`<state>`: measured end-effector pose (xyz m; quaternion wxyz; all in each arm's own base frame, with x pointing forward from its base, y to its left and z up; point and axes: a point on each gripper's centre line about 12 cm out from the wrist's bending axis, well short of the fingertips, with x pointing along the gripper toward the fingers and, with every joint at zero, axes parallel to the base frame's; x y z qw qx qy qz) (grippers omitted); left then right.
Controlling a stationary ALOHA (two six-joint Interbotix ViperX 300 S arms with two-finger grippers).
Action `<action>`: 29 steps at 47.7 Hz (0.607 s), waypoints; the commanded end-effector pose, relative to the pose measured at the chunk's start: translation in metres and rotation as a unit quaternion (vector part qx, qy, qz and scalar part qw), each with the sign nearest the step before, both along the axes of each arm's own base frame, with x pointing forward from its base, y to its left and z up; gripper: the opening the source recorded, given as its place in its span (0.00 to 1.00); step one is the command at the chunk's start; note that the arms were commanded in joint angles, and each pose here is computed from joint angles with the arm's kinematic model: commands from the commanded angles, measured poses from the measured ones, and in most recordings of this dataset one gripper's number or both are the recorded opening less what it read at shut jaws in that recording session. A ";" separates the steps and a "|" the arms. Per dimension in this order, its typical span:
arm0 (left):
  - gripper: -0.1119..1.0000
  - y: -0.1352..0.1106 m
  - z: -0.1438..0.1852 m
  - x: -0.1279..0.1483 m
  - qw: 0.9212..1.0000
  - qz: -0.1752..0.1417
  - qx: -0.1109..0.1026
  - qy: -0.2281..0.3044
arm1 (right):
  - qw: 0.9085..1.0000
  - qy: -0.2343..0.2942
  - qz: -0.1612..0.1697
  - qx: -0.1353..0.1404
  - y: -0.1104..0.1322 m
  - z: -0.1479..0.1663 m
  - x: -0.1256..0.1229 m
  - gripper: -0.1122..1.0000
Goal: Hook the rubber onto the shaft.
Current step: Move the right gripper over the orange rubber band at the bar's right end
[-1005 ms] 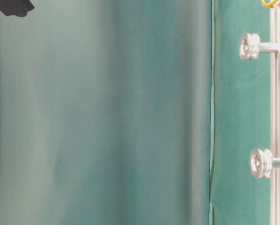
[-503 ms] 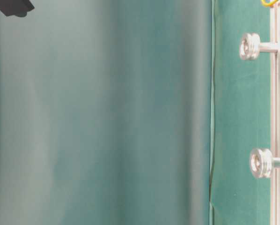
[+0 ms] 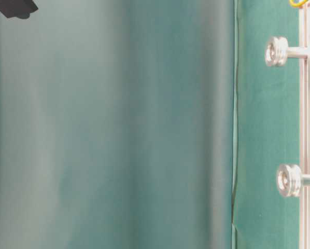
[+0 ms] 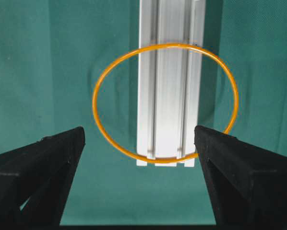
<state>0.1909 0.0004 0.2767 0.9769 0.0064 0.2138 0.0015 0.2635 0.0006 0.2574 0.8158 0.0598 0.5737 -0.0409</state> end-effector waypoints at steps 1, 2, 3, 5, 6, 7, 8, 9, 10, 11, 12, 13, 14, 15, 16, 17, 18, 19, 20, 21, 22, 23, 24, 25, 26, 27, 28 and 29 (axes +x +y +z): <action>0.10 0.000 0.010 0.003 1.000 -0.001 0.002 -0.012 | 1.000 -0.018 -0.002 0.001 0.000 0.011 0.004 0.94; 0.10 0.000 0.010 0.003 1.000 -0.001 0.002 -0.012 | 1.000 -0.017 -0.002 0.001 0.000 0.010 0.004 0.94; 0.10 0.000 0.010 0.003 1.000 -0.001 0.001 -0.012 | 1.000 -0.017 -0.002 0.001 0.000 0.010 0.004 0.94; 0.10 0.000 0.010 0.003 1.000 -0.001 0.002 -0.012 | 1.000 -0.018 -0.002 0.001 0.000 0.011 0.004 0.94; 0.10 0.000 0.010 0.003 1.000 -0.001 0.001 -0.012 | 1.000 -0.018 -0.002 0.001 0.000 0.011 0.004 0.94; 0.10 0.000 0.010 0.003 1.000 -0.001 0.001 -0.012 | 1.000 -0.017 -0.002 0.002 0.000 0.010 0.004 0.94; 0.10 0.000 0.010 0.003 1.000 -0.001 0.002 -0.012 | 1.000 -0.017 -0.002 0.002 0.000 0.010 0.004 0.94; 0.10 0.000 0.010 0.003 1.000 -0.001 0.001 -0.012 | 1.000 -0.016 -0.002 0.002 0.000 0.010 0.004 0.94; 0.10 0.000 0.010 0.003 1.000 -0.001 0.001 -0.012 | 1.000 -0.017 -0.002 0.002 0.000 0.010 0.004 0.94; 0.10 0.000 0.010 0.003 1.000 -0.001 0.002 -0.012 | 1.000 -0.017 -0.003 0.003 0.000 0.010 0.004 0.94; 0.10 0.000 0.010 0.003 1.000 -0.001 0.002 -0.012 | 1.000 -0.018 -0.004 0.004 0.000 0.010 0.004 0.94; 0.10 0.000 0.010 0.003 1.000 -0.001 0.001 -0.012 | 1.000 -0.017 -0.005 0.004 0.000 0.009 0.004 0.94; 0.10 0.000 0.010 0.003 1.000 -0.001 0.002 -0.012 | 1.000 -0.017 -0.004 0.004 0.001 0.009 0.004 0.94; 0.10 0.000 0.010 0.003 1.000 -0.001 0.002 -0.012 | 1.000 -0.016 -0.003 0.004 0.002 0.009 0.004 0.94; 0.10 0.000 0.010 0.003 1.000 -0.001 0.001 -0.012 | 1.000 -0.015 -0.003 0.005 0.002 0.008 0.004 0.94; 0.10 0.000 0.010 0.003 1.000 -0.001 0.001 -0.012 | 1.000 -0.013 -0.002 0.005 0.003 0.007 0.004 0.94; 0.10 0.000 0.010 0.003 1.000 -0.001 0.001 -0.012 | 1.000 -0.012 -0.002 0.004 0.003 0.006 0.004 0.94; 0.10 0.000 0.010 0.003 1.000 -0.001 0.001 -0.012 | 1.000 -0.010 -0.001 0.005 0.003 0.005 0.003 0.94; 0.10 0.000 0.010 0.003 1.000 -0.001 0.002 -0.012 | 1.000 -0.006 0.001 0.005 0.004 0.003 0.003 0.94; 0.10 0.000 0.010 0.003 1.000 -0.001 0.001 -0.012 | 1.000 -0.003 0.001 0.006 0.005 0.001 0.002 0.94; 0.10 0.000 0.010 0.003 1.000 -0.001 0.002 -0.012 | 1.000 -0.001 0.001 0.005 0.005 -0.001 0.002 0.94; 0.10 0.000 0.010 0.003 1.000 -0.001 0.001 -0.012 | 1.000 0.004 0.001 0.005 0.005 -0.004 0.000 0.94; 0.10 0.000 0.010 0.003 1.000 -0.001 0.001 -0.012 | 1.000 0.007 0.001 0.005 0.005 -0.007 0.000 0.94; 0.10 0.000 0.010 0.003 1.000 -0.001 0.001 -0.012 | 1.000 0.009 0.000 0.006 0.005 -0.009 -0.001 0.94; 0.10 0.000 0.010 0.003 1.000 -0.001 0.001 -0.012 | 1.000 0.011 0.000 0.006 0.006 -0.012 -0.001 0.94; 0.10 0.000 0.009 0.003 1.000 -0.001 0.001 -0.011 | 1.000 0.012 -0.001 0.007 0.006 -0.014 -0.002 0.94; 0.10 0.000 0.010 0.003 1.000 -0.001 0.001 -0.012 | 1.000 0.012 -0.001 0.009 0.006 -0.016 -0.002 0.94; 0.10 0.000 0.010 0.003 1.000 -0.001 0.001 -0.012 | 1.000 0.012 -0.001 0.010 0.006 -0.018 -0.003 0.94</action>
